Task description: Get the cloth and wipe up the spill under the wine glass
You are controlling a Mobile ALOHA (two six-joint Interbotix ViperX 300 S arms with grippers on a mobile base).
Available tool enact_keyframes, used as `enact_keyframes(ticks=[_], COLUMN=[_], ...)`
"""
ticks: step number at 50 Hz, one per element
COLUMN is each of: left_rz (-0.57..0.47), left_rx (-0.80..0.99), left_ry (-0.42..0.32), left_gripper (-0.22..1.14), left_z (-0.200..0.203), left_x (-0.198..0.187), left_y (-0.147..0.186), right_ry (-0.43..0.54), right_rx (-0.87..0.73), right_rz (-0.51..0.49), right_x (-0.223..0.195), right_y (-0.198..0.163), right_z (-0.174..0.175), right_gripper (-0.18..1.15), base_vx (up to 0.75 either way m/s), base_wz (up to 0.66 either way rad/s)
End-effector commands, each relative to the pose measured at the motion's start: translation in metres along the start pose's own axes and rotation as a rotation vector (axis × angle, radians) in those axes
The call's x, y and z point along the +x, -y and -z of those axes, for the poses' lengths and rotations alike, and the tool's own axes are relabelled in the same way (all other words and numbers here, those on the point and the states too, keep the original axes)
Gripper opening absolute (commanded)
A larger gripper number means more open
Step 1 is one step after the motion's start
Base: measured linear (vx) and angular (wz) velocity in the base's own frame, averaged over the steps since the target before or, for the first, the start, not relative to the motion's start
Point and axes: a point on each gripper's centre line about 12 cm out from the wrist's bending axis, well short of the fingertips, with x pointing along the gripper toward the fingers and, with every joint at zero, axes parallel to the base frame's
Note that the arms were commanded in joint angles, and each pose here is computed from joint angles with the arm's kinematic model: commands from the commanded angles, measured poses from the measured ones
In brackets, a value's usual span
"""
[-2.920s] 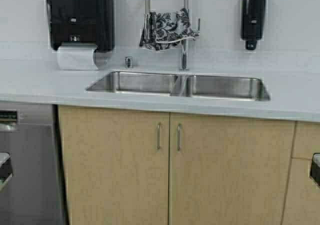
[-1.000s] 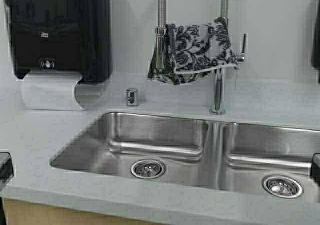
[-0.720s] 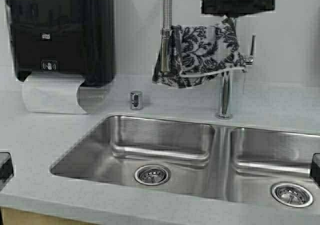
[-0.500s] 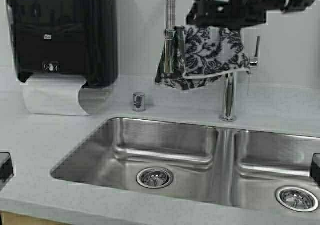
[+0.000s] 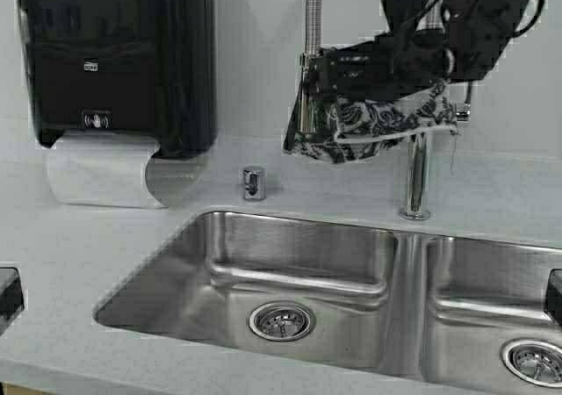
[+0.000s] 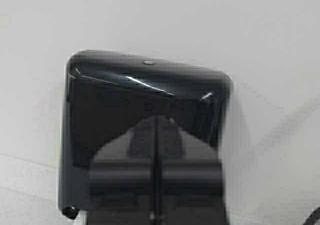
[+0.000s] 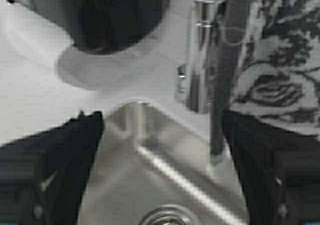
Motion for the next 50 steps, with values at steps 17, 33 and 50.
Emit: enact_keyframes(ticks=[17, 33, 50], left_rz=[0.0, 0.0, -0.001], left_rx=[0.002, 0.002, 0.001], left_ry=[0.009, 0.006, 0.005], left_gripper=[0.03, 0.03, 0.03], left_z=[-0.004, -0.003, -0.003], left_x=[0.002, 0.002, 0.001], left_y=[0.0, 0.0, 0.0], right_ry=[0.048, 0.039, 0.008], right_rx=[-0.069, -0.058, -0.065], right_rz=[0.085, 0.093, 0.093], right_x=[0.029, 0.045, 0.036], right_y=[0.03, 0.032, 0.032], right_z=[-0.008, 0.001, 0.01], right_gripper=[1.02, 0.97, 0.17], base_vx=[0.04, 0.03, 0.02], base_wz=[0.02, 0.02, 0.01])
